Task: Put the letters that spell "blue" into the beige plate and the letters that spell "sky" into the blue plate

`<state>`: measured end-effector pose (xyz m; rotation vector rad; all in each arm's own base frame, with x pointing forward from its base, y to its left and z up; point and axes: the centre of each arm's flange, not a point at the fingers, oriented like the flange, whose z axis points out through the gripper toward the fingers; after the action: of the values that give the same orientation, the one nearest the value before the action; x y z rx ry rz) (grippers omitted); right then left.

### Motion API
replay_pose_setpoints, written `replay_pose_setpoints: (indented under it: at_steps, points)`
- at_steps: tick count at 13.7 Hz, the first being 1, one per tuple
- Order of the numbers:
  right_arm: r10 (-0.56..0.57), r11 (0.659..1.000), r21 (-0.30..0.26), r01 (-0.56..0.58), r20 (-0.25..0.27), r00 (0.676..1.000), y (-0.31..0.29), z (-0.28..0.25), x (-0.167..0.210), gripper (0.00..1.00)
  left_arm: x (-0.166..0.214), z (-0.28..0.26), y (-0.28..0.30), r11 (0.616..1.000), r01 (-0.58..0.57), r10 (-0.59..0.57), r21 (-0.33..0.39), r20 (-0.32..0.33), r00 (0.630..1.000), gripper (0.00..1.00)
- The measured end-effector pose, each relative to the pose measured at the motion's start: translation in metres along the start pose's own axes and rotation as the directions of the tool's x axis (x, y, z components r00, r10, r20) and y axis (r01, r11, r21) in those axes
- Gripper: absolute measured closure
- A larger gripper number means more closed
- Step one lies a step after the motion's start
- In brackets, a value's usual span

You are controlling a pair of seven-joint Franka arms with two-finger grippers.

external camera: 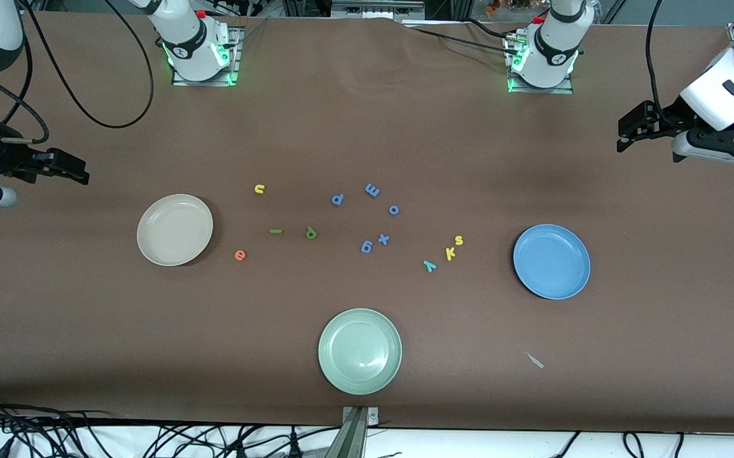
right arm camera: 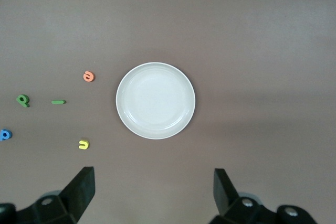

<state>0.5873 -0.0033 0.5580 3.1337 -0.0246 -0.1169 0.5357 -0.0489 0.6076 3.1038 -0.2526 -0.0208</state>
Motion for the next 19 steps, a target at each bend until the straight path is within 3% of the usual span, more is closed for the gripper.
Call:
replay_pose_setpoints:
  at_steps: [19]
  points:
    - [0.028, 1.0, 0.0, -0.028, 0.0, 1.0, 0.0003, 0.0001, 0.0, 0.0, 0.0, -0.0008, 0.0004, 1.0, -0.001, 0.001, 0.0, 0.0, 1.0, 0.0]
